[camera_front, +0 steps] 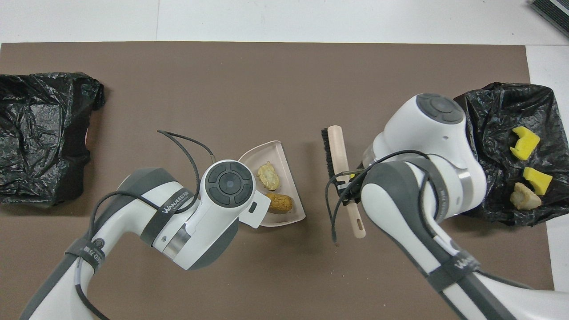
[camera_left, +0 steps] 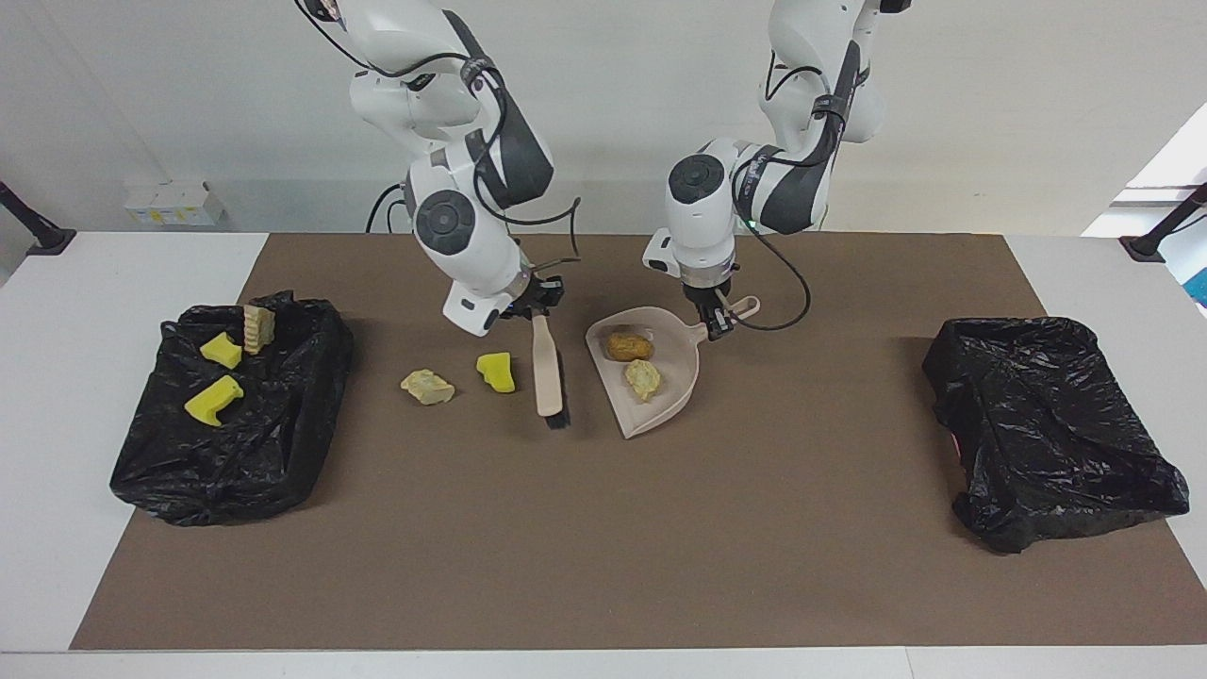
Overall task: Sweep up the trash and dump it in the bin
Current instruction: 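Lift the brush with the right gripper back toward the remaining debris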
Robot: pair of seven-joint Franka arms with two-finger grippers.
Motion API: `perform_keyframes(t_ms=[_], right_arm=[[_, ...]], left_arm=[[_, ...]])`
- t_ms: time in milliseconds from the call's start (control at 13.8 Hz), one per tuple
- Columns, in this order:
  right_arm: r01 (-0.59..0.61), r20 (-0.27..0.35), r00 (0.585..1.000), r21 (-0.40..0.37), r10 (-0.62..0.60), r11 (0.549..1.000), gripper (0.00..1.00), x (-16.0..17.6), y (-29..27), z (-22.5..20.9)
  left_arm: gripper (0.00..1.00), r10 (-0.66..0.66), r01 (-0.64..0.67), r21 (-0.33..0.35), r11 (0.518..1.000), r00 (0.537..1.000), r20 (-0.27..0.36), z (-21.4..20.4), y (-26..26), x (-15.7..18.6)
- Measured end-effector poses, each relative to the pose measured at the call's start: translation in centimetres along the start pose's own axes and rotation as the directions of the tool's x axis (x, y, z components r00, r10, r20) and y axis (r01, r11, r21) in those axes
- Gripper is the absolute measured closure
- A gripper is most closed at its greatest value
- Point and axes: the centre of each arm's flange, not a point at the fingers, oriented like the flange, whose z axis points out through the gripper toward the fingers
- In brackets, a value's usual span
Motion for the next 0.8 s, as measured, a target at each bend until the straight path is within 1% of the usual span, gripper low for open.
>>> perform_keyframes(t_ms=[218,364,436,654,800], right_arm=[[-0.079,-0.017,0.997,-0.075,0.078,0.994,0.74,-0.7,5.4,-2.5],[-0.126,-0.022,0.992,-0.132,0.124,0.983,0.74,-0.8,9.2,-2.8],[-0.151,-0.018,0.989,-0.151,0.15,0.977,0.74,-1.0,11.1,-2.6],[-0.222,0.005,0.974,-0.177,0.226,0.959,0.74,-2.7,15.8,-1.3],[-0.228,-0.018,0.973,-0.204,0.229,0.952,0.74,-4.2,16.4,0.9]], left_arm=[[0.69,0.0,0.0,0.0,1.0,1.0,0.0,0.0,0.0,0.0],[0.69,0.0,0.0,0.0,1.0,1.0,0.0,0.0,0.0,0.0],[0.69,0.0,0.0,0.0,1.0,1.0,0.0,0.0,0.0,0.0],[0.69,0.001,-0.001,0.0,1.0,1.0,0.0,0.0,0.0,0.0],[0.69,0.002,-0.002,0.0,1.0,1.0,0.001,0.0,0.1,0.0]])
